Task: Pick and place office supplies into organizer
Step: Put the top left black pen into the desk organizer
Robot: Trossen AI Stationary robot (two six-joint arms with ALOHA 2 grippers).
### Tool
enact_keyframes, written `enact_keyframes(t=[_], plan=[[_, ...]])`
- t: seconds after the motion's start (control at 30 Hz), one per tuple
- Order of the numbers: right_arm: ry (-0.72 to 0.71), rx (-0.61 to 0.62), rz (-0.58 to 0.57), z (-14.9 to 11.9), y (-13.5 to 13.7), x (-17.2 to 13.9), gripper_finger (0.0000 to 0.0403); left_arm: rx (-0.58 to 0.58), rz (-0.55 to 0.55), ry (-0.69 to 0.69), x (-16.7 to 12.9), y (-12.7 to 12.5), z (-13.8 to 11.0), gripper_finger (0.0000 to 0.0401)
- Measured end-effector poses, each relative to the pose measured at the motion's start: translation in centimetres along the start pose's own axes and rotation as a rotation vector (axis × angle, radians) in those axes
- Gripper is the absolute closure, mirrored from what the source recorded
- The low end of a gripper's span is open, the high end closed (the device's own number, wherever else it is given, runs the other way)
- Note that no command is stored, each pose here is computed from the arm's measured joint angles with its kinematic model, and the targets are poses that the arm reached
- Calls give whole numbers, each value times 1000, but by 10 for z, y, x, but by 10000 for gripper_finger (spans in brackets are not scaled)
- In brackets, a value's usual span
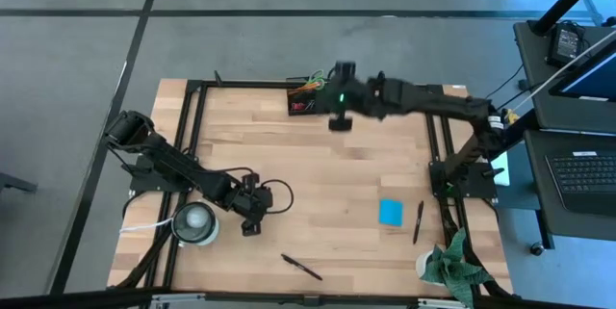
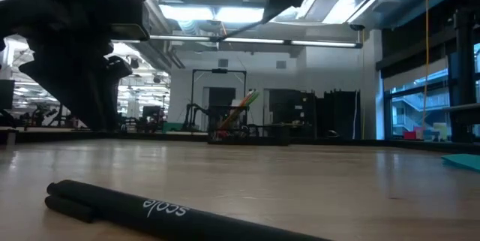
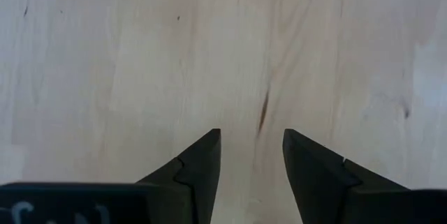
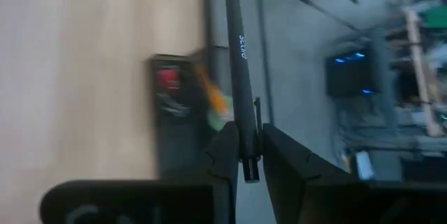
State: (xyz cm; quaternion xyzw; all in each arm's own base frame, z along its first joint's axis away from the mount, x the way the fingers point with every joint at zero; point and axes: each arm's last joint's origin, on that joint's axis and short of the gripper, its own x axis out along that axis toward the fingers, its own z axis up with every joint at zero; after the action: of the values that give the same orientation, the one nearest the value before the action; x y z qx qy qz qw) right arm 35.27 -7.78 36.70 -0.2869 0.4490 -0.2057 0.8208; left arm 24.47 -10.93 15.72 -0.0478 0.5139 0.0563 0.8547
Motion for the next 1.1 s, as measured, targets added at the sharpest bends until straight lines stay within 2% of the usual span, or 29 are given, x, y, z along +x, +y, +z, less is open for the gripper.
enact_keyframes(t=[0.07,0.17,0.33,0.6,0.7,0.83,1.1], plan=[[5,-4,-38,-4,-20,2,350,18,3,2,0,1,0,253],[24,-83,-79,-12,-41,6,350,29,12,5,1,5,2,253],[42,-214,-122,-18,-56,21,349,21,42,25,4,16,5,253],[177,-575,-64,-20,-38,80,348,-32,75,35,7,31,11,253],[214,-669,-55,-19,-28,102,348,-39,86,49,7,34,10,253],[214,-730,-56,-16,-21,122,348,-40,97,67,7,37,9,253],[220,-768,-61,-18,-15,146,348,-39,97,71,7,37,9,253]])
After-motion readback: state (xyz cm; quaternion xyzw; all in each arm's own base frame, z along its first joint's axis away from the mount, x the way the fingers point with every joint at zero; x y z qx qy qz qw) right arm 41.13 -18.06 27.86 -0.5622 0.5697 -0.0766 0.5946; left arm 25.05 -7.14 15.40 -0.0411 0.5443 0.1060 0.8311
